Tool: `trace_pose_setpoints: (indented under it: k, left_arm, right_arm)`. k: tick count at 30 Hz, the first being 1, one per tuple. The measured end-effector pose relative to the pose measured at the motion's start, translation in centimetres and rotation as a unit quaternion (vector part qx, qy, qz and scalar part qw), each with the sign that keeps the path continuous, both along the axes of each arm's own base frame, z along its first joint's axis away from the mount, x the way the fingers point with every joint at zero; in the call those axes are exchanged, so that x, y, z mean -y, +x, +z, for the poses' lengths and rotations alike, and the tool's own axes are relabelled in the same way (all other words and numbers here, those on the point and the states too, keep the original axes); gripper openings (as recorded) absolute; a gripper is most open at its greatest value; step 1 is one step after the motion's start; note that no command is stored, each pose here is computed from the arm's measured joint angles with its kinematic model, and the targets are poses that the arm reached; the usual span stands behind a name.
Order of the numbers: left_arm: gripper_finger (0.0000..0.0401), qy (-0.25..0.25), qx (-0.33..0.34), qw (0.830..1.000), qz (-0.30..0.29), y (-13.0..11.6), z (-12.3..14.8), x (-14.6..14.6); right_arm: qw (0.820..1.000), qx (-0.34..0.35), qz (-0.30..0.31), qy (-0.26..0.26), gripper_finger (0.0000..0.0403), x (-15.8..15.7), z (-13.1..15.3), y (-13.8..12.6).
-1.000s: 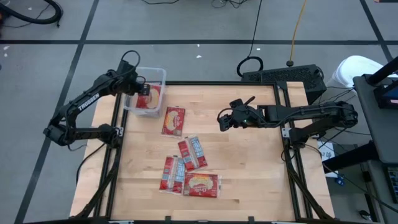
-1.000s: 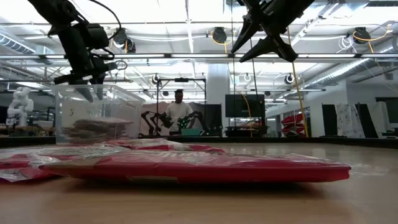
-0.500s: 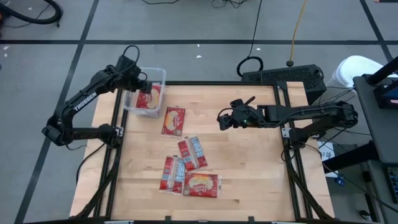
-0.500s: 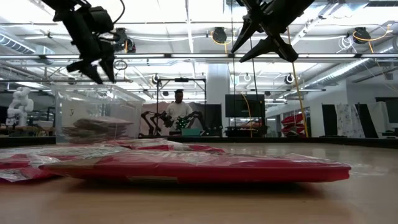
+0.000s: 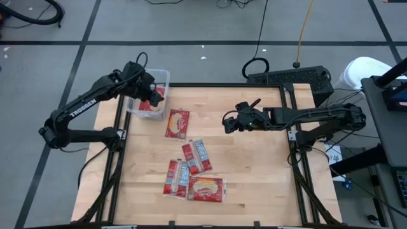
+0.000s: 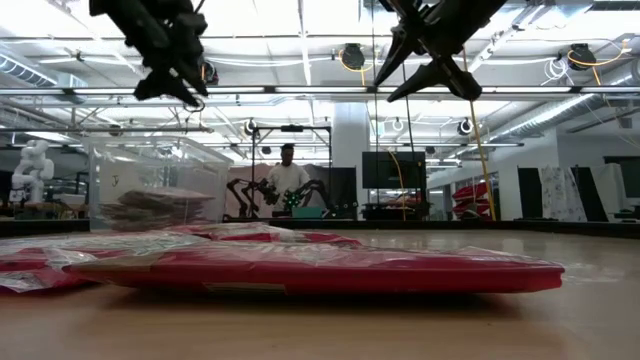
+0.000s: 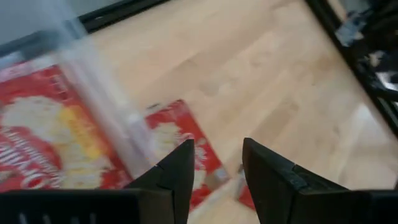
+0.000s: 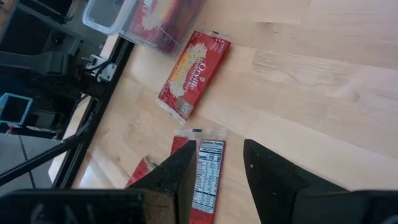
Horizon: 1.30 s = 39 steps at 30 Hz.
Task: Sort popcorn bags into baskets
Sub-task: Put the red popcorn bag into the transparent container
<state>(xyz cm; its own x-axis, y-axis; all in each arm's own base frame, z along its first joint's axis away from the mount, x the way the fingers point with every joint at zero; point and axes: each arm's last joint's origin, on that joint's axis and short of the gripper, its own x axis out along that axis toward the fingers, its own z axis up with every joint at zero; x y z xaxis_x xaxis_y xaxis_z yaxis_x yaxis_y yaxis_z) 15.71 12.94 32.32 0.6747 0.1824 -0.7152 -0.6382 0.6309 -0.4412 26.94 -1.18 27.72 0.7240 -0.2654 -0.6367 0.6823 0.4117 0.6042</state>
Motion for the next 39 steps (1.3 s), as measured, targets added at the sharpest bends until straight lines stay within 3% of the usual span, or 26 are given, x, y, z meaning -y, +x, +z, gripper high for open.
trace_pose_setpoints:
  k: [13,20,30,39]
  left_arm:
    - [0.0126,-0.023,0.016,0.993,-0.118,3.5,1.1,9.3]
    - [0.0126,-0.032,-0.004,0.989,-0.141,4.7,0.5,14.9]
    - [0.0127,-0.003,-0.058,0.985,-0.162,8.0,-3.0,20.7]
    - [0.0127,-0.015,-0.016,0.978,-0.206,11.9,-5.9,24.6]
  right_arm:
    - [0.990,-0.010,0.133,0.055,0.0128,-2.3,-0.1,0.0]
    - [0.982,-0.013,0.186,0.044,0.0128,-4.5,-0.1,-0.2]
    - [0.981,-0.026,0.176,0.081,0.0128,-6.3,-0.4,-0.6]
    - [0.964,-0.053,0.221,0.136,0.0128,-8.3,-1.4,-0.4]
